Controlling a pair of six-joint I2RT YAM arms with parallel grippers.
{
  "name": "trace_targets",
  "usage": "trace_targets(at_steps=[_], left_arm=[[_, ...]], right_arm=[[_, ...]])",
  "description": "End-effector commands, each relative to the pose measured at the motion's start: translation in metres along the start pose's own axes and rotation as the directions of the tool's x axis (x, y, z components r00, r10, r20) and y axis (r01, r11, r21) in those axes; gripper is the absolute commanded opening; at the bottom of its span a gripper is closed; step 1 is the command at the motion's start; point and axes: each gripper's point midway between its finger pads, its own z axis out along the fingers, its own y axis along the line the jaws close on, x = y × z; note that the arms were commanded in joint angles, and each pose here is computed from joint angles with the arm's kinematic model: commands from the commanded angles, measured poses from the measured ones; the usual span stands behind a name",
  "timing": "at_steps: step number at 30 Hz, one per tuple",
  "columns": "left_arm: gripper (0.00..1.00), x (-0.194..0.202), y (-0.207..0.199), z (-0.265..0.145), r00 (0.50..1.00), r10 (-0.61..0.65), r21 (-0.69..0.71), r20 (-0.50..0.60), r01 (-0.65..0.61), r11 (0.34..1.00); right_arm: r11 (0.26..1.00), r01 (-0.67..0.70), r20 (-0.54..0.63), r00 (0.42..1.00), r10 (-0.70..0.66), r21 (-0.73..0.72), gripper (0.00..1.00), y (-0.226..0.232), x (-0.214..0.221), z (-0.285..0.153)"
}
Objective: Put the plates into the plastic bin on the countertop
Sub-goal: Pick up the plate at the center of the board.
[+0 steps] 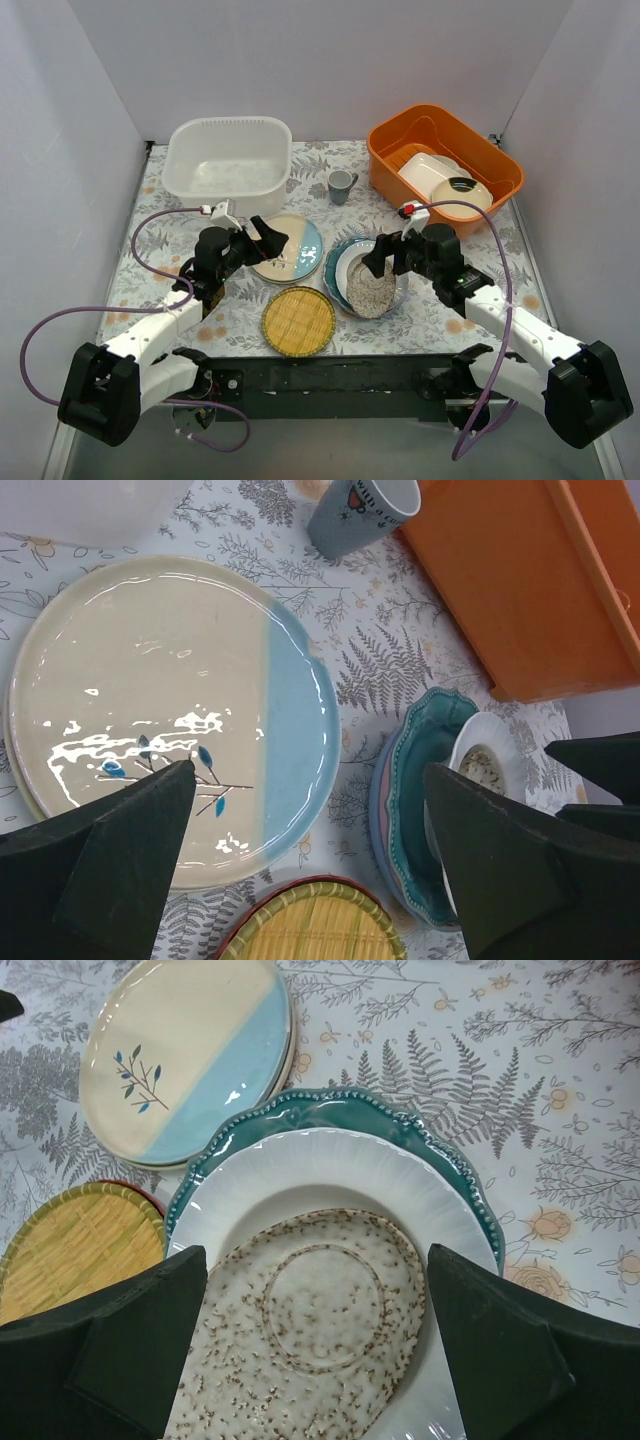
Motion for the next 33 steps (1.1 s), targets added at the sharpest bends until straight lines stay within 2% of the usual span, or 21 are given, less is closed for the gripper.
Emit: trace_targets(at_steps=[1, 6, 15, 27, 30, 33], left_arm=[[0.98, -0.004, -0.001, -0.005, 1.0, 0.024, 0.001, 0.016, -0.024, 1.0], [0.98, -0.002, -0.004, -0.006, 0.999, 0.047, 0.02, 0.0, -0.047, 0.999], [0.98, 0.012, -0.029, -0.01, 0.994, 0.084, 0.178, -0.076, -0.069, 0.982], [0.94, 0.032, -0.073, -0.015, 0.974, 0.16, 0.326, -0.16, -0.101, 0.94], [0.93, 0.038, -0.087, -0.015, 0.968, 0.181, 0.353, -0.176, -0.11, 0.929], [0.92, 0.045, -0.101, -0.016, 0.962, 0.2, 0.383, -0.187, -0.116, 0.917]], right_arm=[[0.998, 0.016, 0.056, 0.998, -0.013, -0.061, 0.98, 0.021, -0.023, 0.005], [0.997, 0.018, 0.042, 0.999, -0.014, -0.08, 0.98, 0.028, -0.021, 0.007], [1.0, -0.023, 0.004, 1.0, 0.023, -0.019, 0.96, 0.019, -0.014, 0.006], [0.981, -0.159, -0.084, 0.982, 0.169, 0.112, 0.88, 0.003, 0.014, -0.011], [0.975, -0.18, -0.092, 0.977, 0.193, 0.131, 0.84, 0.0, 0.019, -0.021], [0.965, -0.215, -0.098, 0.968, 0.231, 0.151, 0.77, -0.006, 0.026, -0.028]])
